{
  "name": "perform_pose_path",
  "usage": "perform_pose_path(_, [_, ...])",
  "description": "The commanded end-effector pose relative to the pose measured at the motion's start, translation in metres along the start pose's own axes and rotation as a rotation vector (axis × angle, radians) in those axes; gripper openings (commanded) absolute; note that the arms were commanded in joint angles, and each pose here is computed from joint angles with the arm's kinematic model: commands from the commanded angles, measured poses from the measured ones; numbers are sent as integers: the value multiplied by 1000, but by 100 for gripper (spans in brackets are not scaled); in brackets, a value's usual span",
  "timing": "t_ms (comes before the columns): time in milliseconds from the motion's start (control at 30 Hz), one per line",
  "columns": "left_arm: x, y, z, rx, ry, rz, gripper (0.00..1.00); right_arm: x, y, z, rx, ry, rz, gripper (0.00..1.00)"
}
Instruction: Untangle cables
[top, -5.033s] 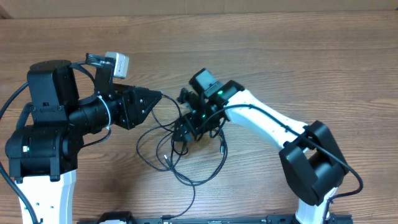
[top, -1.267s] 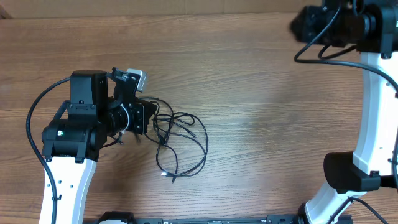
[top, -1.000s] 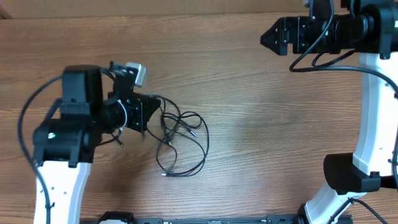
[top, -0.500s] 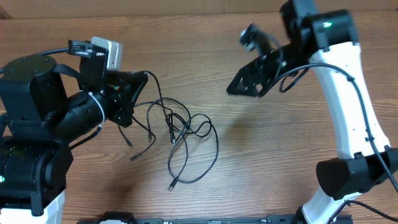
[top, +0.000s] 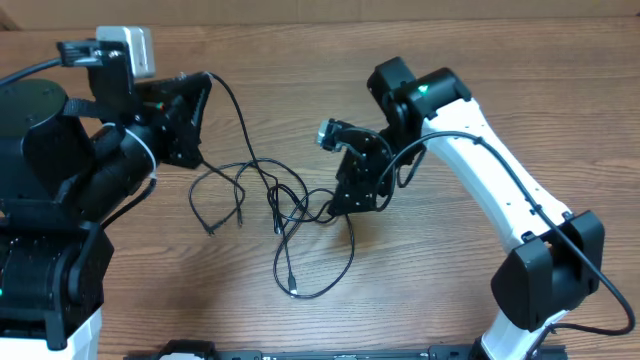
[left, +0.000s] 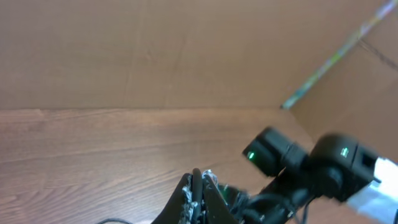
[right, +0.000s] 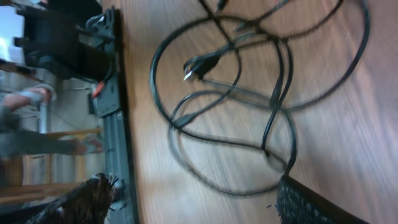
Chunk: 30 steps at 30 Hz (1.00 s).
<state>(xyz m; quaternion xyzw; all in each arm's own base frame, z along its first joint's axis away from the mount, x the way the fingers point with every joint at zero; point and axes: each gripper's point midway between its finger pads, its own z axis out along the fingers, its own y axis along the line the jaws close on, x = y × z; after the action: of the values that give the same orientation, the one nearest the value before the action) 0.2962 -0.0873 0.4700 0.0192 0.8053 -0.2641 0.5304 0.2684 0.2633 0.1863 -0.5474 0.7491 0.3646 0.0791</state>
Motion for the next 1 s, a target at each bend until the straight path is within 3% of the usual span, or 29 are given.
perform_pose_path(0, [-11, 3, 3, -22, -31, -98, 4, -8, 1, -1, 9, -38, -61, 82])
perform_pose_path(400, [-3, 15, 32, -25, 37, -141, 4, -24, -11, 12, 22, -86, -86, 82])
perform_pose_path(967, [-3, 22, 37, -56, 38, -117, 4, -2, -27, 120, -92, 35, -120, 84])
